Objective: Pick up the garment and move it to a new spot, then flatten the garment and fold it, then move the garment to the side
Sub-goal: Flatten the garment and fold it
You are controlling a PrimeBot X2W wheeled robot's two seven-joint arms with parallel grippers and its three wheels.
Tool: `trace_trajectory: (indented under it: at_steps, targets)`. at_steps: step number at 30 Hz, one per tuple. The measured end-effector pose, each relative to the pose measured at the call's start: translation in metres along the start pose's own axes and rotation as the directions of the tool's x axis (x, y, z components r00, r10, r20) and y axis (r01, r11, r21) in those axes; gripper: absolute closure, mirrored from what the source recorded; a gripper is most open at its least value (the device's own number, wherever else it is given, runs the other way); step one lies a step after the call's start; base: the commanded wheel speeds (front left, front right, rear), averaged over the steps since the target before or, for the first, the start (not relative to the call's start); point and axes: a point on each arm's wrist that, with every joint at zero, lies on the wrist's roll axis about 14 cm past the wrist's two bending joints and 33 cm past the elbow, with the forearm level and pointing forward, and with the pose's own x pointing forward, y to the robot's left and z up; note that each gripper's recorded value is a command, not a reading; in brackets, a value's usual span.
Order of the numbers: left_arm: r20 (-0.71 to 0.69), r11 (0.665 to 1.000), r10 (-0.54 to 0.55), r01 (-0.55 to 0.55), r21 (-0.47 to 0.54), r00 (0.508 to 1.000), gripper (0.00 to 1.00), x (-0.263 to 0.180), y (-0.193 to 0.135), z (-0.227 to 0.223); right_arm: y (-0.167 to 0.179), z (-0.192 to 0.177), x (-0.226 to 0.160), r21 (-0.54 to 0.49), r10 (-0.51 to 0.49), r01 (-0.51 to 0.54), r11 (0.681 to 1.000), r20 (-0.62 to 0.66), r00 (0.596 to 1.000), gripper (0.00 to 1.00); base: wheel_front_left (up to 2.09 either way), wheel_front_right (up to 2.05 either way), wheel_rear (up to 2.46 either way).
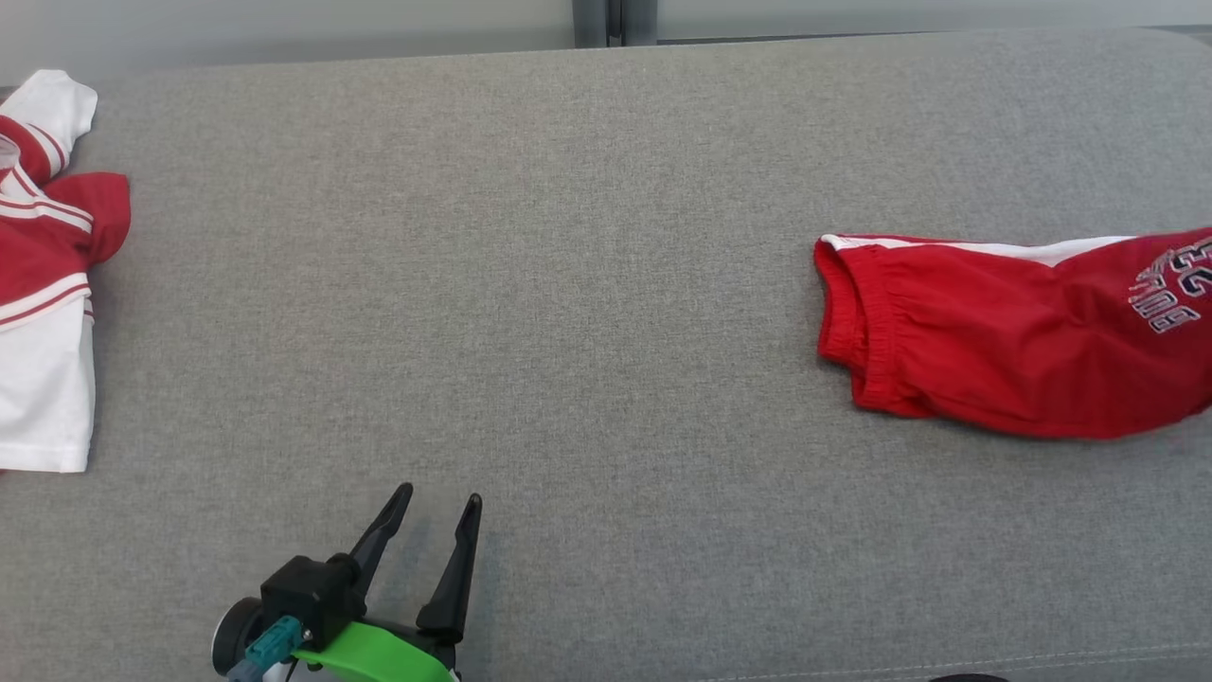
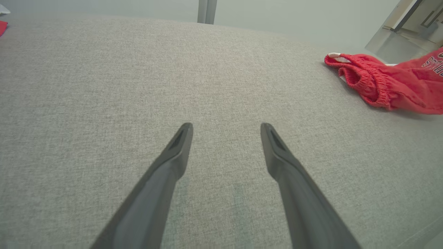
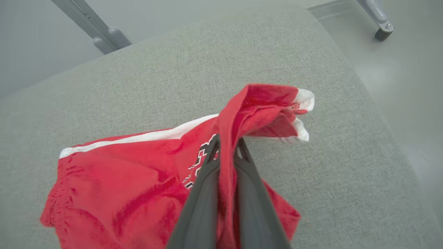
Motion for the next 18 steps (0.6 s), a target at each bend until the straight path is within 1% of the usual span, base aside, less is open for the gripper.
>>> trace_trajectory:
  at_steps: [2, 4, 6, 9, 11, 12, 15, 18]
  targets:
    - [-0.008, 1.000, -0.008, 0.008, -0.008, 1.000, 0.00, 0.002, -0.002, -0.004, 0.028, 0.014, 0.005, -0.039, 0.065, -0.064, 0.997, 0.030, 0.997, 1.00, 0.00, 0.00, 0.00]
    - [-0.016, 1.000, -0.012, 0.012, -0.012, 1.000, 0.00, 0.004, -0.004, -0.007, 0.068, 0.016, 0.011, -0.076, 0.158, -0.156, 0.985, 0.021, 0.987, 1.00, 0.00, 0.00, 0.00]
    - [-0.020, 1.000, -0.017, 0.016, -0.015, 1.000, 0.00, 0.007, -0.005, -0.009, 0.113, 0.005, 0.016, -0.108, 0.255, -0.256, 0.961, -0.022, 0.967, 1.00, 0.00, 0.00, 0.00]
    - [-0.017, 0.999, -0.038, 0.038, -0.008, 0.999, 0.00, 0.016, -0.008, -0.008, 0.161, -0.023, 0.022, -0.145, 0.340, -0.355, 0.923, -0.122, 0.933, 1.00, 0.00, 0.00, 0.00]
    - [-0.010, 0.999, -0.047, 0.047, -0.006, 0.999, 0.00, 0.021, -0.009, -0.006, 0.183, -0.043, 0.026, -0.153, 0.371, -0.397, 0.905, -0.175, 0.912, 1.00, 0.00, 0.00, 0.00]
    - [-0.010, 0.999, -0.047, 0.047, -0.006, 0.999, 0.00, 0.021, -0.009, -0.006, 0.183, -0.043, 0.026, -0.153, 0.371, -0.397, 0.905, -0.175, 0.912, 1.00, 0.00, 0.00, 0.00]
    - [0.006, 0.999, -0.034, 0.034, -0.006, 0.999, 0.00, 0.026, -0.005, -0.002, 0.204, -0.064, 0.032, -0.163, 0.397, -0.438, 0.884, -0.231, 0.888, 1.00, 0.00, 0.00, 0.00]
    - [0.014, 1.000, -0.005, 0.005, -0.013, 1.000, 0.00, 0.027, 0.004, 0.000, 0.208, -0.073, 0.039, -0.171, 0.396, -0.441, 0.881, -0.246, 0.885, 1.00, 0.00, 0.00, 0.00]
